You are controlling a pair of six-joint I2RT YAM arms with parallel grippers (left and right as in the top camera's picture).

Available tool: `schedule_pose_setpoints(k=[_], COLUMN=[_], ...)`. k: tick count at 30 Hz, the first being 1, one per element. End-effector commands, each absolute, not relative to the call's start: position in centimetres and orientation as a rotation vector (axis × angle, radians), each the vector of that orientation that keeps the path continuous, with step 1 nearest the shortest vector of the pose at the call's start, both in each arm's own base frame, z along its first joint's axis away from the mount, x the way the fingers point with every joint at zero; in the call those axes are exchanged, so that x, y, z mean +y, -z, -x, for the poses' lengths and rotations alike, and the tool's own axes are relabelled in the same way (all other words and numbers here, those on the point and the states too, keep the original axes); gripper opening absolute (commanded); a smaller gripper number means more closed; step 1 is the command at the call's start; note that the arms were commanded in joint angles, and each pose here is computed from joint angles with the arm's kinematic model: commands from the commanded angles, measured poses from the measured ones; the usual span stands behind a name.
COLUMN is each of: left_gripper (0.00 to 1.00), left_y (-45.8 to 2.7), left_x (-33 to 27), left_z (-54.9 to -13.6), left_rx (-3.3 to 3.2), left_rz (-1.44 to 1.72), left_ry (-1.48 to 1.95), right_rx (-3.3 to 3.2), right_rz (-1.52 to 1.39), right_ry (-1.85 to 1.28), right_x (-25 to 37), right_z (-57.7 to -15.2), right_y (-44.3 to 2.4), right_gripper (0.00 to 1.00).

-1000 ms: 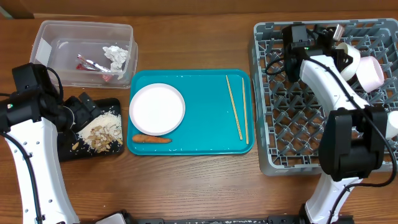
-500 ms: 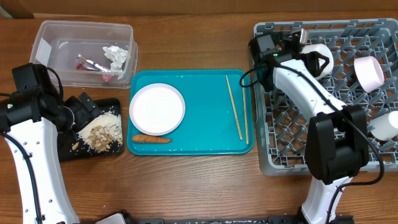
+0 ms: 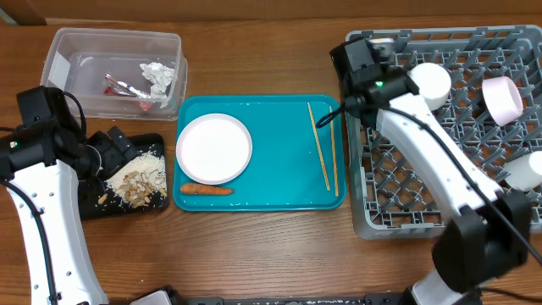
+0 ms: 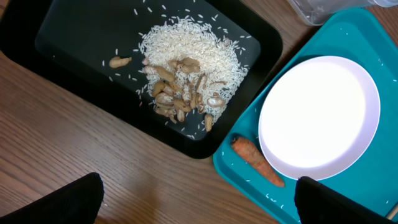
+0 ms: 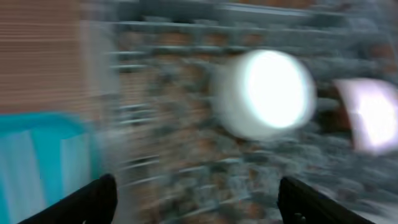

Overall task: Sort waste into correct bins and load items into the dishwasher
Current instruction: 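Reach the right gripper to the white plate and grasp its rim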

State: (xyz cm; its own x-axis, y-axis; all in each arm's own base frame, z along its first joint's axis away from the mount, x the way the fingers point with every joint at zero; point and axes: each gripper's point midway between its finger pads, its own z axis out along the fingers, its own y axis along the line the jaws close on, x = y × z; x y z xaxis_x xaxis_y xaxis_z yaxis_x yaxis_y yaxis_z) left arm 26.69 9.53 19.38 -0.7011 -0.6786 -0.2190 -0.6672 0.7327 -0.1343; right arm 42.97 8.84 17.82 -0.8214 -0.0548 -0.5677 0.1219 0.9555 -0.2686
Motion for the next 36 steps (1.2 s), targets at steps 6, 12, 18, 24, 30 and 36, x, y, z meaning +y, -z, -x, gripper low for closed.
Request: schedule_pose_setpoints(k=[6, 12, 18, 24, 30, 36], left_gripper=[1.00, 1.00, 1.00, 1.00, 1.00, 1.00], left_y=[-19.6, -18.9, -18.2, -18.1, -18.1, -18.1], left_x=[9.4, 9.3, 9.1, 9.2, 9.2, 9.2], left_z=[-26.7, -26.3, -25.9, -26.0, -26.0, -26.0], left_rx=[2.666, 2.686, 2.707, 2.703, 2.704, 2.702], left_rz=[1.080, 1.088, 1.098, 1.096, 1.096, 1.096], left_ry=[0.082, 0.082, 0.082, 0.082, 0.082, 0.082], right_rx=[2.546, 2.599, 2.685, 2.746, 2.787, 2.752], right_rz=[0.466, 0.581, 0.542, 0.567, 0.441, 0.343], right_ry=[-0.730, -0.679, -0.570, -0.551, -0.478, -0.330], right_x=[27.8, 32.0, 33.6, 35.1, 34.6, 32.8], right_z=[-38.3, -37.1, -37.1, -36.5, -37.3, -39.1], right_y=[-19.0, -14.4, -8.9, -4.0, -1.6, -1.6], right_gripper=[0.84, 0.84, 0.78, 0.66, 0.48, 0.09])
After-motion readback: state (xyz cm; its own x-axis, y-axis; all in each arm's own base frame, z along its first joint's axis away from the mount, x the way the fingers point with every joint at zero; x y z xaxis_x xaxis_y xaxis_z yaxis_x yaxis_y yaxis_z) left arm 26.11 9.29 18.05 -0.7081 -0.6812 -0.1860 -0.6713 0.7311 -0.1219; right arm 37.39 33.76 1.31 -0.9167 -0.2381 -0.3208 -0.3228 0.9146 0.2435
